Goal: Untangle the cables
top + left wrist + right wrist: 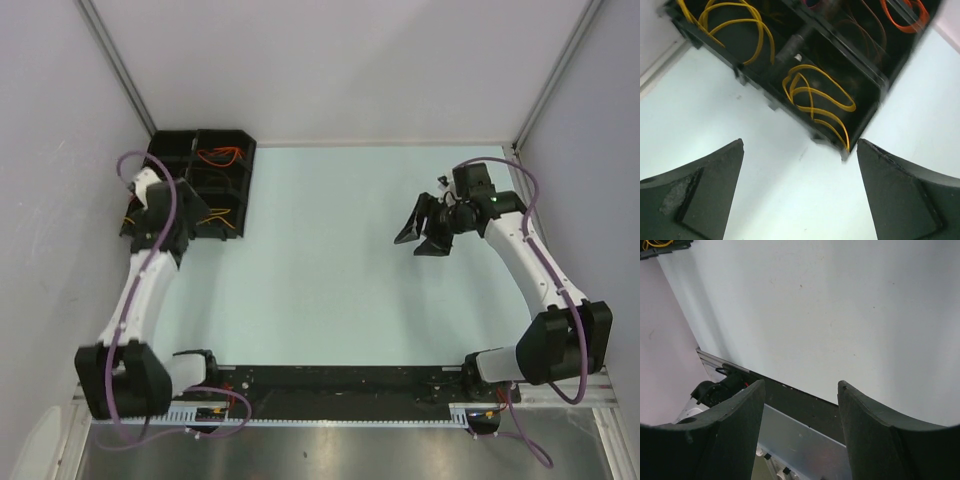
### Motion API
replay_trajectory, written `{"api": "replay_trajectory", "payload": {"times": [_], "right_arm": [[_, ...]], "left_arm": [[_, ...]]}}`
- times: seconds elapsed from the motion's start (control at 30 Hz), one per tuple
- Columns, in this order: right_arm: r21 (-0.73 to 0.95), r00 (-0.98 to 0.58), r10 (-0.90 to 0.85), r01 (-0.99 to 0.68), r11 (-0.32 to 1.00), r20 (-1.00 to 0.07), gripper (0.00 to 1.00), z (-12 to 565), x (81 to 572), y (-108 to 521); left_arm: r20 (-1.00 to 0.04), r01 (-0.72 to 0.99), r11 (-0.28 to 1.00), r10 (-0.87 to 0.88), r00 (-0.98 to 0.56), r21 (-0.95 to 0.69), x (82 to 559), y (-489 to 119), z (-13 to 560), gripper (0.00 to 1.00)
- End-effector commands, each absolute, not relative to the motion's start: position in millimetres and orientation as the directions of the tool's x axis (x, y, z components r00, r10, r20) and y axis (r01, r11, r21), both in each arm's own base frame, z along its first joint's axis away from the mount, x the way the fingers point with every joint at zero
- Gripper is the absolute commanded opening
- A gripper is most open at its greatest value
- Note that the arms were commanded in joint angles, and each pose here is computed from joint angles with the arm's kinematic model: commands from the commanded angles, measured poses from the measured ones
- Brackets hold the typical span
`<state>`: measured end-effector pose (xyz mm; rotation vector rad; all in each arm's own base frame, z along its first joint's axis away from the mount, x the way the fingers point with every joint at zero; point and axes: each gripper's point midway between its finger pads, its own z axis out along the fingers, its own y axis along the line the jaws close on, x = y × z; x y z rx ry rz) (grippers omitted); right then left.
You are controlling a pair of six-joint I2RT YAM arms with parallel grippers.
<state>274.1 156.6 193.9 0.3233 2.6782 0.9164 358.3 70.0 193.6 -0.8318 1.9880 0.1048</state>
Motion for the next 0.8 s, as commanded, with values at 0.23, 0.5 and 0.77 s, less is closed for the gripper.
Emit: {"api": "replay_trajectory", "payload": {"times": [0.23, 0.5, 0.77], "right_arm": [[0.588, -0.934, 0.193, -0.022, 0.809, -0.3, 0.65, 204, 257, 182], [0.54, -0.867, 0.152, -0.15, 0.828, -0.474, 0.65, 235, 249, 167], [0.485, -0.715, 0.253, -0.135, 0.864, -0.651, 0.67, 274, 253, 142]], "left_arm": [[-0.988, -0.12, 0.983, -0.144, -0.063, -0.136, 327, 1, 225, 1.0], [-0.987, -0.151, 0.981, -0.136, -0.081, -0.123, 325, 7, 185, 1.0], [-0.996, -0.159, 0.986, -0.066, -0.06, -0.055, 341, 11, 159, 1.0]]}}
